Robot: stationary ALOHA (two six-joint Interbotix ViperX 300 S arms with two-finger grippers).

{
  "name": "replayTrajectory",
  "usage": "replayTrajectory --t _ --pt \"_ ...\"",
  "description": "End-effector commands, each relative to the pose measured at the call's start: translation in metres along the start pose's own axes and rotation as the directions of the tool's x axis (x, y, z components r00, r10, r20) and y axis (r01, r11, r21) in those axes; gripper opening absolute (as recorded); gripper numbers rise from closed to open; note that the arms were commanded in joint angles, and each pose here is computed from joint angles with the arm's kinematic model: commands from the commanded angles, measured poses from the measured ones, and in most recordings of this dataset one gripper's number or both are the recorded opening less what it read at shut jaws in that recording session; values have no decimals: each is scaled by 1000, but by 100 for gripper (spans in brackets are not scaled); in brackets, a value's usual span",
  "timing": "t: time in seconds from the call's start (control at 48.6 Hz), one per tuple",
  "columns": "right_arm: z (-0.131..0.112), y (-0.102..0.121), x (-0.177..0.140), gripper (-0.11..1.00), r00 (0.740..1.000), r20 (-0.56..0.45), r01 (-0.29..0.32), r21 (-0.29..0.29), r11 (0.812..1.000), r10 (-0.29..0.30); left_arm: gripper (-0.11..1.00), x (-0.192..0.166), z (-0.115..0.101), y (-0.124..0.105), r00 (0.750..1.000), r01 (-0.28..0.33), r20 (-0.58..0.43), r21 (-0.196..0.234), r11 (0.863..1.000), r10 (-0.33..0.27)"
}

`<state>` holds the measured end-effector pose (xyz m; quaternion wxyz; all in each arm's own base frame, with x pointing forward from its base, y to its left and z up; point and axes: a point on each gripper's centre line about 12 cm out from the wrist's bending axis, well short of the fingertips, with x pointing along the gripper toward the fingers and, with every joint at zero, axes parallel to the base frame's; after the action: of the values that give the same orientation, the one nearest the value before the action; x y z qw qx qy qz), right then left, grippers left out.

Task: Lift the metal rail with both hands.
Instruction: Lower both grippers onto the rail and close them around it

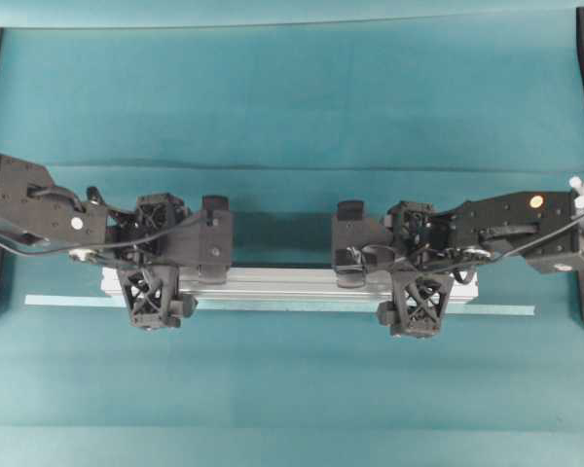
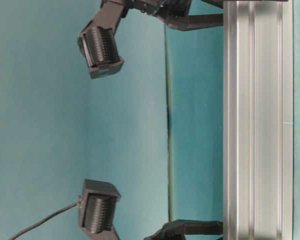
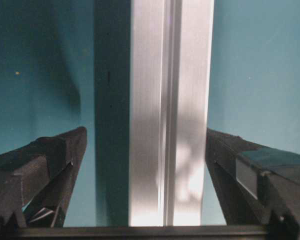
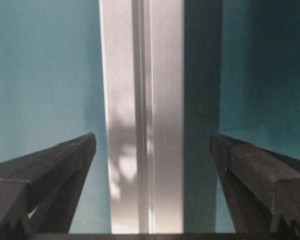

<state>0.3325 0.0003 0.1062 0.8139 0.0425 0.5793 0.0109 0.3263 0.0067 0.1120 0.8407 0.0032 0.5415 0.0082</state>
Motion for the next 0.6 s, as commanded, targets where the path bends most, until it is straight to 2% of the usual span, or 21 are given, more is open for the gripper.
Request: replayTrajectory --t 0.0,0.577 --pt "0 1 4 96 1000 -2 -1 -1 1000 1 99 0 2 -1 1000 1 12 1 1000 -1" --pt "1 0 5 96 1000 0 1 4 1000 -1 98 5 2 0 1000 0 14 -6 1000 0"
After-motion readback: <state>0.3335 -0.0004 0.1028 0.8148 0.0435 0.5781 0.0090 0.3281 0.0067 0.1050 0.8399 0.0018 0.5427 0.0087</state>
